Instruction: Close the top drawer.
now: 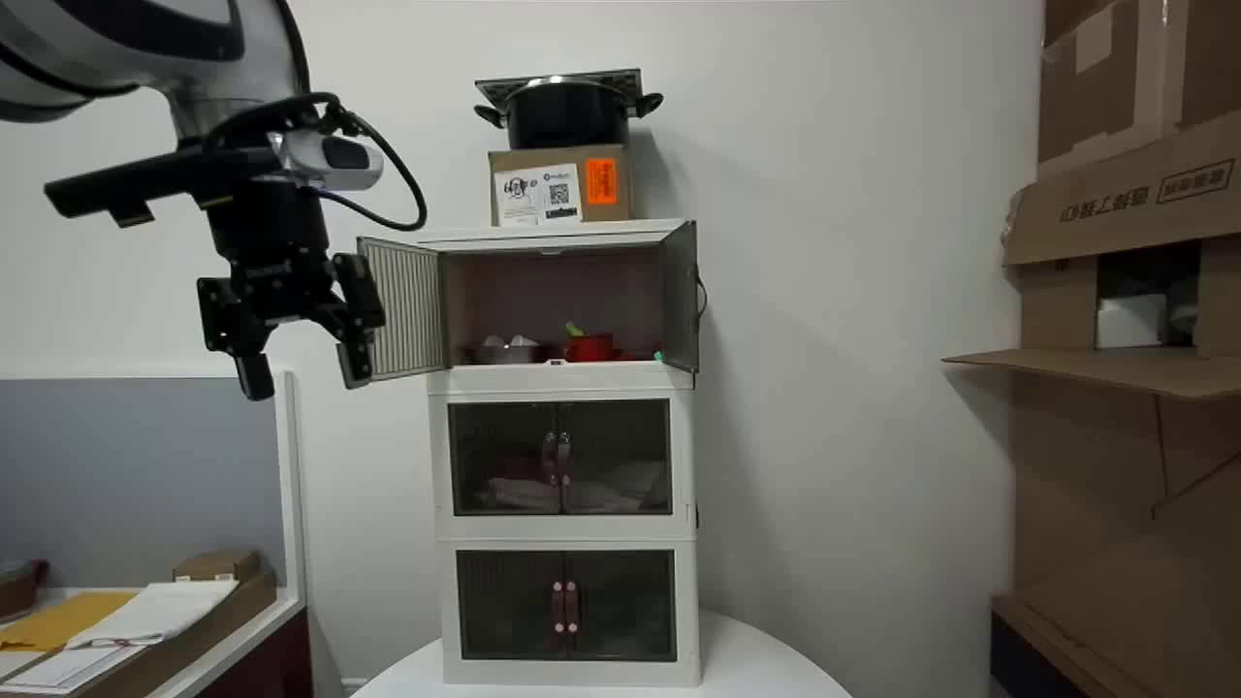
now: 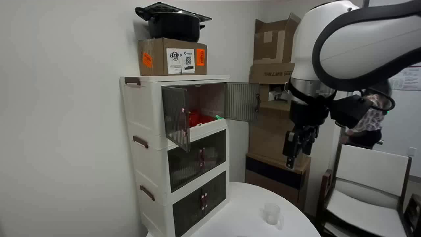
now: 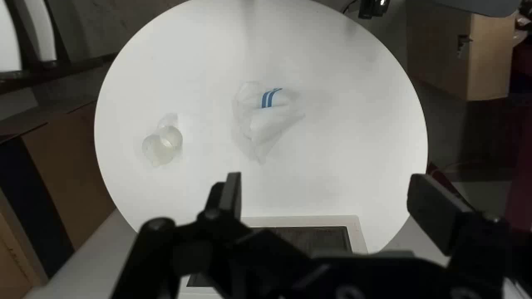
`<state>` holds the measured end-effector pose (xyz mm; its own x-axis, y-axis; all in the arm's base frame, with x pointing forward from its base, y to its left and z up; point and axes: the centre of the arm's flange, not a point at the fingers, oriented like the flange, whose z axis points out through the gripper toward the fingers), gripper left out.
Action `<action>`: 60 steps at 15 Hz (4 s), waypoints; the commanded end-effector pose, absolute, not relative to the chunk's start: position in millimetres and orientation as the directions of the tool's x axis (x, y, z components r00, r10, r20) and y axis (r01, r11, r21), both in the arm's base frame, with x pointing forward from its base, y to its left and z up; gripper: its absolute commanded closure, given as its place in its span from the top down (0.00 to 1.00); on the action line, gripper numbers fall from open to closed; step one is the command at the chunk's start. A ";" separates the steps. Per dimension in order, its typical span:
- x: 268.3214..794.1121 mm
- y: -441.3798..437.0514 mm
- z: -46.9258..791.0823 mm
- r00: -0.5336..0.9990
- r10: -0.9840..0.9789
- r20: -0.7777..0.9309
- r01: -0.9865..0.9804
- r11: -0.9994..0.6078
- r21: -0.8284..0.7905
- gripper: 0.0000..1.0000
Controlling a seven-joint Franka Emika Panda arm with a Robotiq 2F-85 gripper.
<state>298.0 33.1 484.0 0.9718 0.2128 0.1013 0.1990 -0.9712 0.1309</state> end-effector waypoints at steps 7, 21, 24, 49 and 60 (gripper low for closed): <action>299.4 33.0 485.0 0.974 0.201 0.104 0.189 -0.975 0.116 1.00; 389.6 61.6 616.4 0.946 0.182 0.269 0.181 -0.983 0.029 1.00; 415.8 111.1 636.0 0.940 0.216 0.265 0.223 -0.975 0.004 1.00; 539.1 172.3 625.0 0.881 -0.085 0.466 -0.170 -0.975 0.143 1.00; 559.6 155.9 599.4 0.608 -0.150 0.780 -0.378 -0.918 0.118 1.00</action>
